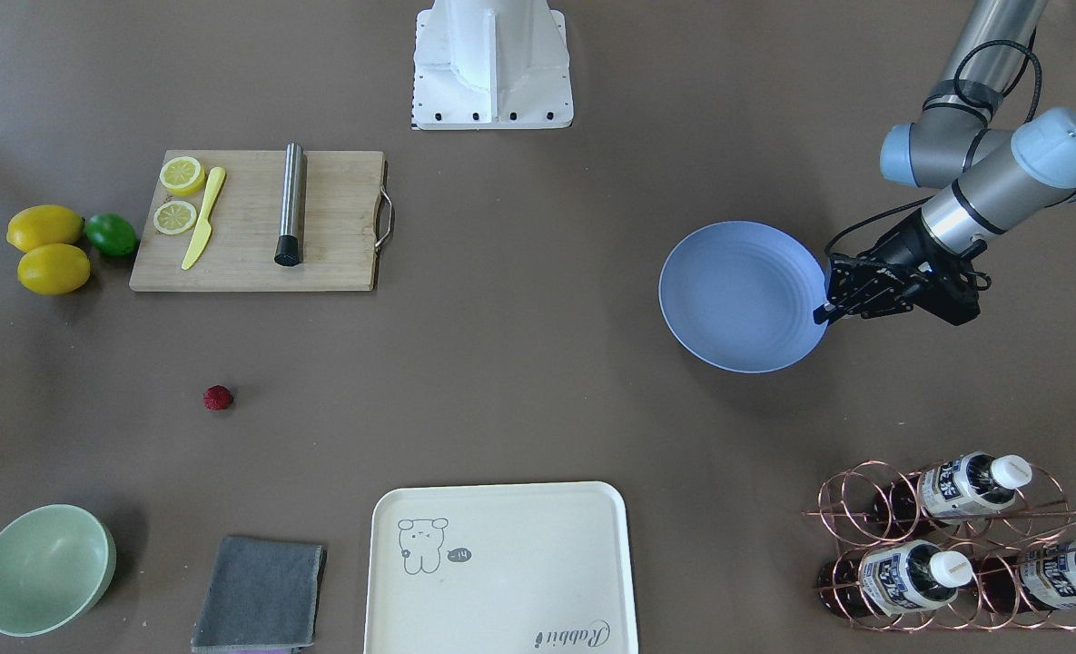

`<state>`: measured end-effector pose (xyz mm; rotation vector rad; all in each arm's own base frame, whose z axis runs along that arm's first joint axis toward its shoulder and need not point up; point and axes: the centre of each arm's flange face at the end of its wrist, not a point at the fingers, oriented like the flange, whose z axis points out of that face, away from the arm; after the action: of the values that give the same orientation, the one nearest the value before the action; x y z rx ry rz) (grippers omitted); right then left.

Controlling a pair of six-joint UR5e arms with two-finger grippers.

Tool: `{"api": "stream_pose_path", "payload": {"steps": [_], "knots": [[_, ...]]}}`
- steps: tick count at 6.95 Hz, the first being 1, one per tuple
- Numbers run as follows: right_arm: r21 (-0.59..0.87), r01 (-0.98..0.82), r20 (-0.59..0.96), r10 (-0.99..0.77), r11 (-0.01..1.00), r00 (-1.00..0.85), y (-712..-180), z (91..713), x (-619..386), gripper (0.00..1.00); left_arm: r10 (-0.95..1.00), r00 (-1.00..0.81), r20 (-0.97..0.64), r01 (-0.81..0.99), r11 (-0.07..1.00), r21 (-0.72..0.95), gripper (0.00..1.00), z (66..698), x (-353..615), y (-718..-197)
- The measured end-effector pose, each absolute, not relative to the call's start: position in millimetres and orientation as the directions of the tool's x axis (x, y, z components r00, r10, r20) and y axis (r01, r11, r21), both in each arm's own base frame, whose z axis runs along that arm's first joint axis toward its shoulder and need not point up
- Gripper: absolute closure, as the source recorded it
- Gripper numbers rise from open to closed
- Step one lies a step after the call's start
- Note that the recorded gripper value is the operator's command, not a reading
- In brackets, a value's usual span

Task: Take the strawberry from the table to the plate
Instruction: 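Push the blue plate toward table center with left gripper while right arm enters, then slide the blue plate farther with left gripper while right gripper descends to strawberry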

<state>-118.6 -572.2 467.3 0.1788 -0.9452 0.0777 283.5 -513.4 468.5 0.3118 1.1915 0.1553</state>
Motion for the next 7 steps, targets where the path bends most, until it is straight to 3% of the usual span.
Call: {"api": "stream_pose_path", "payload": {"steps": [4,7], "knots": [[0.089,-0.165,0.797,0.029,0.982,0.603,-589,428,-208,0.0,0.177,0.343,-0.923,0.092,0.971,0.22,1.0,309,337,-524],[0.09,-0.156,0.774,0.029,0.984,0.632,-576,417,-275,0.01,0.148,0.351,-0.925,0.128,0.971,0.204,1.0,266,433,-475]]}}
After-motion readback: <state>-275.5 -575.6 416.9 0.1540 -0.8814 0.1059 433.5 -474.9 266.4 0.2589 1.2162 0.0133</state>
